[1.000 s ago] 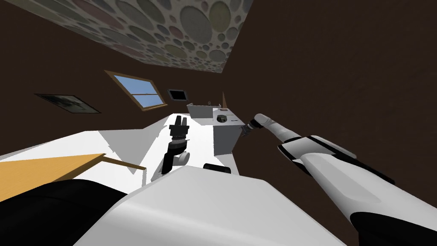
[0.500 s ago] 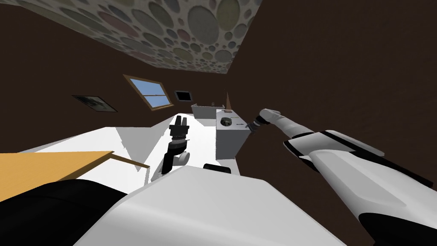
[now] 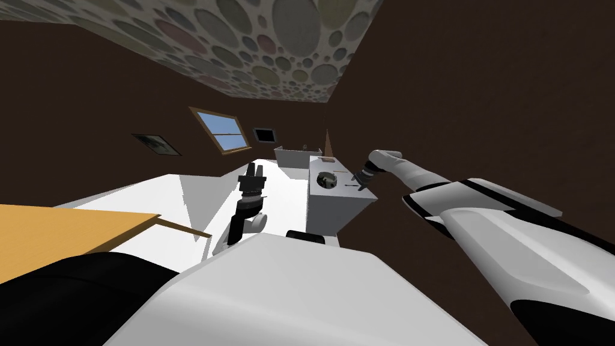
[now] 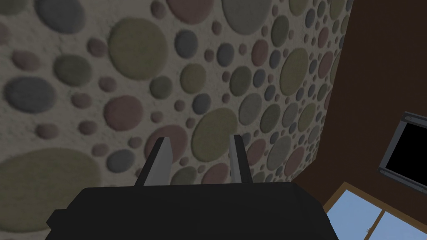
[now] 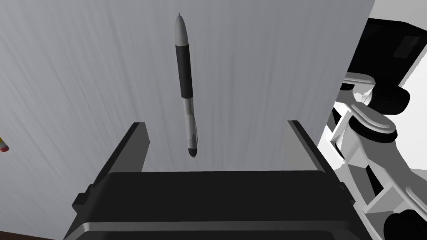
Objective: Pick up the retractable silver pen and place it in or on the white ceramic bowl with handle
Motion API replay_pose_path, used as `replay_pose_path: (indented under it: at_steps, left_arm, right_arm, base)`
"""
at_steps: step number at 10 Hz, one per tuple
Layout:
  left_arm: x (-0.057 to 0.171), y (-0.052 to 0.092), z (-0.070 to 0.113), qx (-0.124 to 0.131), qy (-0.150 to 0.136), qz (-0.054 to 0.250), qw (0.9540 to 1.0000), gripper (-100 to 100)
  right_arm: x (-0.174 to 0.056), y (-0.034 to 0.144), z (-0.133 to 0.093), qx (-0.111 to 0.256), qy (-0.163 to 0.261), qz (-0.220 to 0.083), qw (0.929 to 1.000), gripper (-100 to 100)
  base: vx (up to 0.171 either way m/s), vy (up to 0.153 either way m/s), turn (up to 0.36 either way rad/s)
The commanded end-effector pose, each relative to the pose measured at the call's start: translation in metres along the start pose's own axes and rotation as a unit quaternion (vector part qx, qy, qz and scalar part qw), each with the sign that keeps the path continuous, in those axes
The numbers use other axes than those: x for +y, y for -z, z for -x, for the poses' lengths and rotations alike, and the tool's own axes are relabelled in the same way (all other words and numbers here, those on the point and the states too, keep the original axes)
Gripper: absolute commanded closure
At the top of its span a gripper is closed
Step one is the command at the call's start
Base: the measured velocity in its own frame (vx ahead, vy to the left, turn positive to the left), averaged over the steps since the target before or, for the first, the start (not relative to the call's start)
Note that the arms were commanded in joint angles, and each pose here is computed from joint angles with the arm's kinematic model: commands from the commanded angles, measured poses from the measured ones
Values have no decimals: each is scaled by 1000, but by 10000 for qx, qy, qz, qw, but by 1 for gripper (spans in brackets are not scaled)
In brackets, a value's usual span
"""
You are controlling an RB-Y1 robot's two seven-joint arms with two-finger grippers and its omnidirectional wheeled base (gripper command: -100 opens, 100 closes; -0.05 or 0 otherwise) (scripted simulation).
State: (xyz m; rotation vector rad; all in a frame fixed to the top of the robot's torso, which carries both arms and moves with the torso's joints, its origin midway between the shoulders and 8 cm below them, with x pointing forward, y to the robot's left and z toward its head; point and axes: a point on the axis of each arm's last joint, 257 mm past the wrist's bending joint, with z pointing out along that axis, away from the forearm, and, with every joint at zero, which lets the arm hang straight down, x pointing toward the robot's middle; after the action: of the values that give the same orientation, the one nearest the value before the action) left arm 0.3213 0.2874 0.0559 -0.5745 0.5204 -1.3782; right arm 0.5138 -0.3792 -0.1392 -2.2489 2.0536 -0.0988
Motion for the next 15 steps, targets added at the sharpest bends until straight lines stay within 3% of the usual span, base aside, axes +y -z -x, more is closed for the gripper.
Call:
replay_pose_path:
  at_steps: [1, 2, 3, 4, 6, 7, 8, 12, 13, 14, 15]
  left_arm:
    - [0, 0, 0, 0, 0, 0, 10000, 0]
    - [0, 0, 0, 0, 0, -1, 10000, 0]
    - [0, 0, 0, 0, 0, -1, 10000, 0]
    - [0, 0, 0, 0, 0, 0, 10000, 0]
    - [0, 0, 0, 0, 1, 0, 10000, 0]
    - [0, 0, 0, 0, 1, 0, 10000, 0]
    - [0, 0, 0, 0, 1, 0, 10000, 0]
    - [0, 0, 0, 0, 1, 0, 10000, 0]
    - [0, 0, 0, 0, 1, 0, 10000, 0]
    - [0, 0, 0, 0, 1, 0, 10000, 0]
    - [0, 0, 0, 0, 1, 0, 10000, 0]
  right_arm:
    - [8, 0, -4, 56, -36, 153, 9999, -100]
    - [5, 0, -2, 36, -21, 93, 9999, -100]
    - [6, 0, -2, 39, -23, 112, 9999, 0]
    - [9, -13, -8, 30, -15, 112, 9999, -100]
    - [12, -26, -13, 23, -8, 113, 9999, -100]
    - [12, -22, -10, 23, -14, 126, 9999, -100]
    - [12, -22, -10, 24, -10, 109, 9999, 100]
    - [11, -21, -10, 23, -12, 97, 9999, 100]
    - [11, -21, -10, 23, -11, 97, 9999, 0]
    - [8, -10, -7, 31, -16, 111, 9999, 100]
    - [6, -2, -3, 37, -21, 110, 9999, 100]
  base:
    - [75, -11, 61]
    - [-5, -5, 15]
    - [0, 0, 0]
    - [0, 10, -28]
    - [0, 11, -30]
    - [0, 0, 0]
    - [0, 0, 0]
    - [0, 0, 3]
    - [0, 0, 0]
    - [7, 0, 44]
    - [-1, -15, 43]
